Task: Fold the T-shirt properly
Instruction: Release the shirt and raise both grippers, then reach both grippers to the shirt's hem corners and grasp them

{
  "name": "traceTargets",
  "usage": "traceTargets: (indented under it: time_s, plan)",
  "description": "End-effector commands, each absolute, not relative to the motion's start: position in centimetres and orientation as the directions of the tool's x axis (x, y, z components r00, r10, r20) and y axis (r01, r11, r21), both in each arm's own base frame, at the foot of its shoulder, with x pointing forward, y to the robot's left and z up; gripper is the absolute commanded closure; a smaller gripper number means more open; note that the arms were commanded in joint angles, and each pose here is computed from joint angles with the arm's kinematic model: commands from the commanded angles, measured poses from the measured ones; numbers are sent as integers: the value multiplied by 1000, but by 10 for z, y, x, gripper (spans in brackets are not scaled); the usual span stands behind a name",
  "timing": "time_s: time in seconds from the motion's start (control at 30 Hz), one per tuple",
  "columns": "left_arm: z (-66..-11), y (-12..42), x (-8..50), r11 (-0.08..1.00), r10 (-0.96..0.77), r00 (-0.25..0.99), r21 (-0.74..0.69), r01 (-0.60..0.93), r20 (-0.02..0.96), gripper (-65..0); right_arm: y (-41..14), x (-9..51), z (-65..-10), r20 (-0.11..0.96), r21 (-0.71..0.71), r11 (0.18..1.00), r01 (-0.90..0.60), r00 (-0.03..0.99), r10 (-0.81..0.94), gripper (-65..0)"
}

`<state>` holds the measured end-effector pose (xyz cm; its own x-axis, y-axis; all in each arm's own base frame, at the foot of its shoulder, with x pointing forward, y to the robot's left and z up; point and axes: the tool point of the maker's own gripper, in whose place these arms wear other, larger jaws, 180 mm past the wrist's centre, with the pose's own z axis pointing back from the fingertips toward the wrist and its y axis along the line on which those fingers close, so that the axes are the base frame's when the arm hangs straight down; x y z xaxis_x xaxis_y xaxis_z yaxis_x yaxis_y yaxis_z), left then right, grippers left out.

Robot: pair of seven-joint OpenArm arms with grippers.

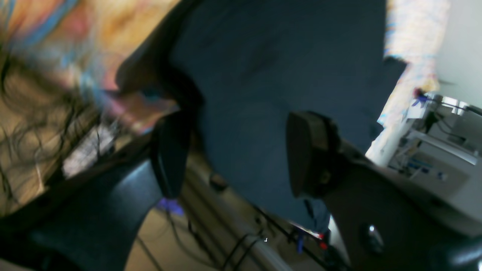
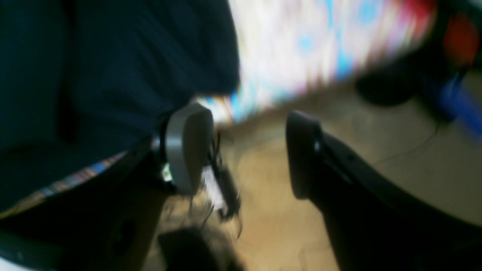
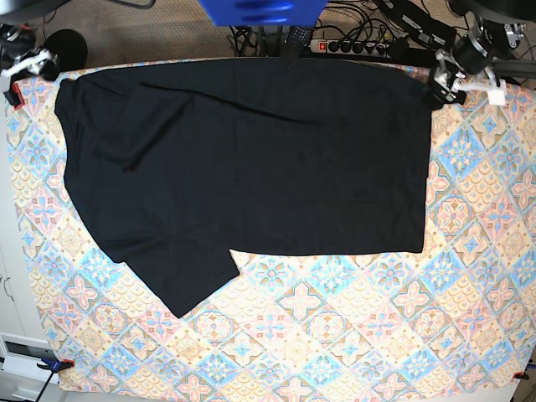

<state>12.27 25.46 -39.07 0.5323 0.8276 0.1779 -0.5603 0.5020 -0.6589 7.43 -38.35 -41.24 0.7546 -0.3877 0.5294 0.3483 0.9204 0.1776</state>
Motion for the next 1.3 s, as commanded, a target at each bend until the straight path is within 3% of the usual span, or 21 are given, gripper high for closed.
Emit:
traceTargets:
  time_s: [0.0, 0.17, 0.37, 0.9, 1.27]
  plan:
    - [-375, 264, 131, 527, 819, 524, -666, -528, 233, -395, -392, 92, -391, 595, 150, 939, 308, 731, -335, -338]
    - [-353, 280, 183, 643, 744, 544, -636, -427, 388, -395, -386, 116, -371, 620, 83, 973, 214, 753, -219, -338]
    - [-355, 304, 229, 695, 708, 533, -590, -411, 463, -395, -374, 171, -365, 617, -13, 996, 83, 785, -57, -338]
    - [-389, 325, 334, 699, 711, 538, -540, -470, 452, -394, -318, 286, -353, 631, -149, 975, -163, 743, 221, -338]
    - [-429, 308, 378, 775, 632, 582, -417, -475, 512, -394, -318, 294, -349, 620, -187, 967, -174, 743, 254, -338]
